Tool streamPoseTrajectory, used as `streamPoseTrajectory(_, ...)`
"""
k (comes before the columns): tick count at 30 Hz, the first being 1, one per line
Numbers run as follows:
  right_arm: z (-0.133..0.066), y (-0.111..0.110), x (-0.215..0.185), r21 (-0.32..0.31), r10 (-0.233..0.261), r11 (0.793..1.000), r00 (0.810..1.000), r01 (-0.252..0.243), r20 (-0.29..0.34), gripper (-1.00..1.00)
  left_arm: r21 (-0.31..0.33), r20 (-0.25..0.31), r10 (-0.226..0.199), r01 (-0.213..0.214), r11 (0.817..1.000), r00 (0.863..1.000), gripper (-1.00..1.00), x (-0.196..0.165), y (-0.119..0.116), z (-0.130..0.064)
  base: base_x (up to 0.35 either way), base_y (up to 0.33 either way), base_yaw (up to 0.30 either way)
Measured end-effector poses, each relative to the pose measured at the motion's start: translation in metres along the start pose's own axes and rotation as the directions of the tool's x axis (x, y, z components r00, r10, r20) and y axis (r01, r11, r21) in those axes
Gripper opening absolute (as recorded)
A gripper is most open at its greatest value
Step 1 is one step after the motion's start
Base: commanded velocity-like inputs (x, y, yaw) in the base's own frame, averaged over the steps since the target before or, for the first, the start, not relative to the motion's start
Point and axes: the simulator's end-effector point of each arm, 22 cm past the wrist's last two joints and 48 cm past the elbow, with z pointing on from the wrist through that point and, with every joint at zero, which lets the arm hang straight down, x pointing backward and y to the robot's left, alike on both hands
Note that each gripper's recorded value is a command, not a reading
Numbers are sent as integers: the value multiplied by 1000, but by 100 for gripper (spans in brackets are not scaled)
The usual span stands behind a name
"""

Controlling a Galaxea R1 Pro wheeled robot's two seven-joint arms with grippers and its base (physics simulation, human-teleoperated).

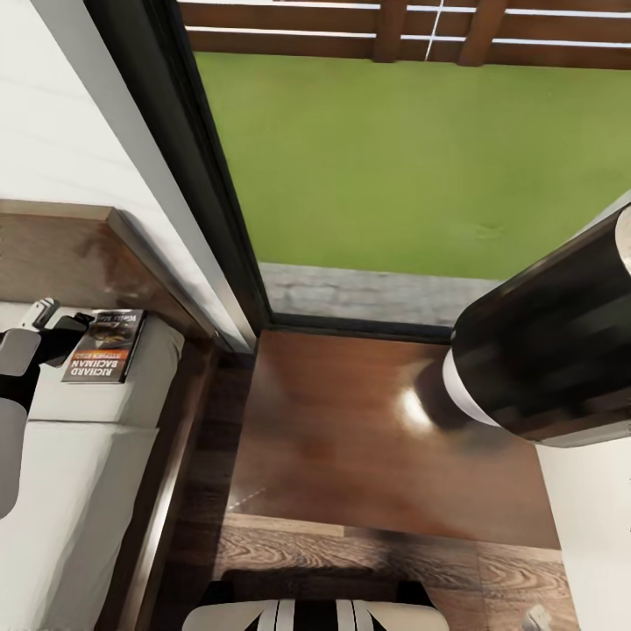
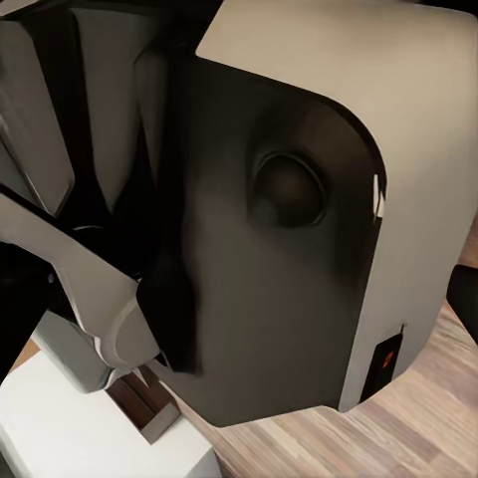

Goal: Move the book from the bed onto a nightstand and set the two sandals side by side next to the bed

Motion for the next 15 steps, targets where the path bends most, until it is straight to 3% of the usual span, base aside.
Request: streamPoseTrajectory(15,0,0,0,0,0,1000,1000,0,0,100,-3,-2,1,-1,1000,1000,100,1,1,0,-22,0,0)
